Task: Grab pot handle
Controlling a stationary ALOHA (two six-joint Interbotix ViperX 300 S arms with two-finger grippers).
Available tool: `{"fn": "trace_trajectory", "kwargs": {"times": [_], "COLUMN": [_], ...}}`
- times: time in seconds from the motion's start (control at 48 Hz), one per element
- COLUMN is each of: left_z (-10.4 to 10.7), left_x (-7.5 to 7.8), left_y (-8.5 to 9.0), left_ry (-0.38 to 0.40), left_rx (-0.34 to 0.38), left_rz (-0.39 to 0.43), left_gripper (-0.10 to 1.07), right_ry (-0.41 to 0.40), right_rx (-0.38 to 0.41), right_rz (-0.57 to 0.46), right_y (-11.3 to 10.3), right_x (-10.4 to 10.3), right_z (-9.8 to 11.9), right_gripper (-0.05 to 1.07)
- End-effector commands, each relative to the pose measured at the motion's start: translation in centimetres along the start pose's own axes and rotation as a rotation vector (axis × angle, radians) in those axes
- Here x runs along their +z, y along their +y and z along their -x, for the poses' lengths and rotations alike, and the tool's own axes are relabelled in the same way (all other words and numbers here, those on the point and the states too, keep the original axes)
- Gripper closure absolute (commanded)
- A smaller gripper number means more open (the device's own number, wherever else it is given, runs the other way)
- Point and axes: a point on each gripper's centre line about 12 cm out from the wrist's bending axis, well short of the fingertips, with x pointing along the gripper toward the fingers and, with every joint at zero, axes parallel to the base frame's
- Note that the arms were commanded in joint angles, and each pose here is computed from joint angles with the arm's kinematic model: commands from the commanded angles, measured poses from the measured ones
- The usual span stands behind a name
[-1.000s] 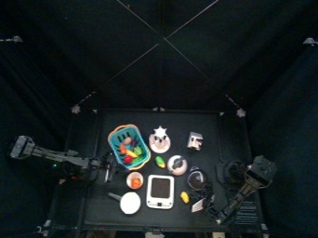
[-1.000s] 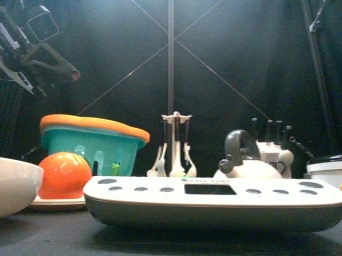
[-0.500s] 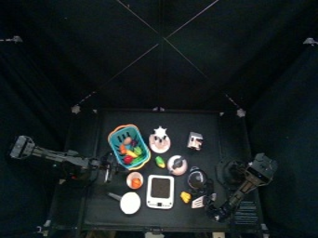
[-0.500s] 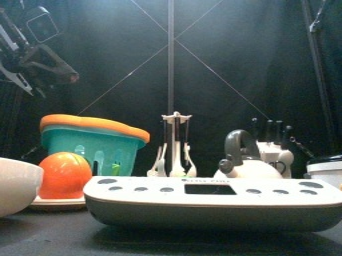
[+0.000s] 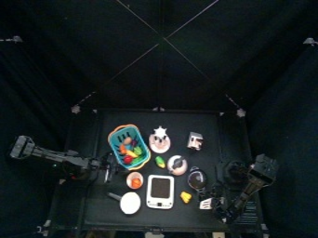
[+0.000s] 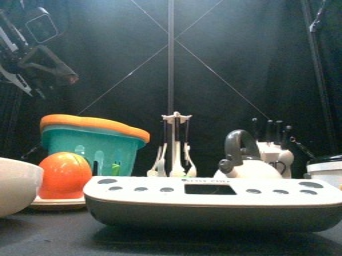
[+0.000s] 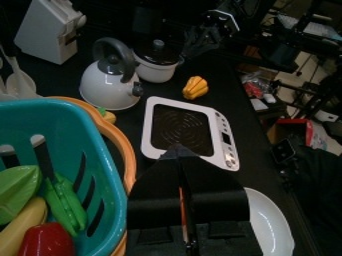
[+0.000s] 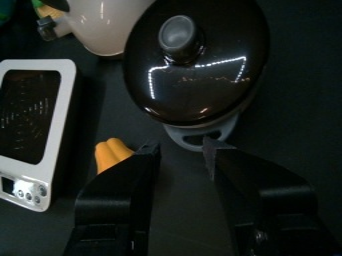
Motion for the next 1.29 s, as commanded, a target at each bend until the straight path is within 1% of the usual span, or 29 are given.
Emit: {"fn": "trace_trajectory", "kwargs": {"times": [0.0,0.188,0.292,0.542,0.708,0.938,1.146,1.271], "left_z": [-0.1,-0.1,-0.1,-0.1,-0.1,-0.1,-0.1,-0.1], "left_x": [0.4,0.5,0.5,0.5,0.3,0.3,0.3,0.3], "left_y": [-0.2,-0.2,-0.1,-0.2,-0.1,-0.1,-0.1,-0.1], "left_ry": [-0.011,-0.012,-0.012,-0.012,-0.009,-0.009,-0.007,-0.007], "left_rx": [-0.005,-0.004,-0.004,-0.004,-0.003,-0.003,-0.003,-0.003], "left_rz": [-0.002,-0.003,-0.001,-0.003,-0.003,-0.003,-0.003,-0.003], "left_gripper": [0.81,0.81,0.81,0.81,0.81,0.81,0.81,0.81], "right_ry": [0.020,0.022,0.012,0.018,0.032,0.006,0.012,0.008], "right_rx": [0.001,-0.010,-0.033,-0.038,-0.016,0.040,0.030,0.026], "right_rz": [-0.032,-0.032,-0.031,-0.019,-0.010,0.017,0.022,0.022], "right_y": [0.2,0.0,-0.5,-1.1,-0.9,-0.4,-0.6,-0.7], "right_x": [0.5,0.5,0.7,0.9,0.9,1.5,1.6,1.8], "right_z": [0.7,0.7,0.3,-0.7,-1.4,-2.1,-2.9,-3.1], "right_gripper": [0.25,0.25,0.25,0.25,0.25,0.25,0.26,0.30]}}
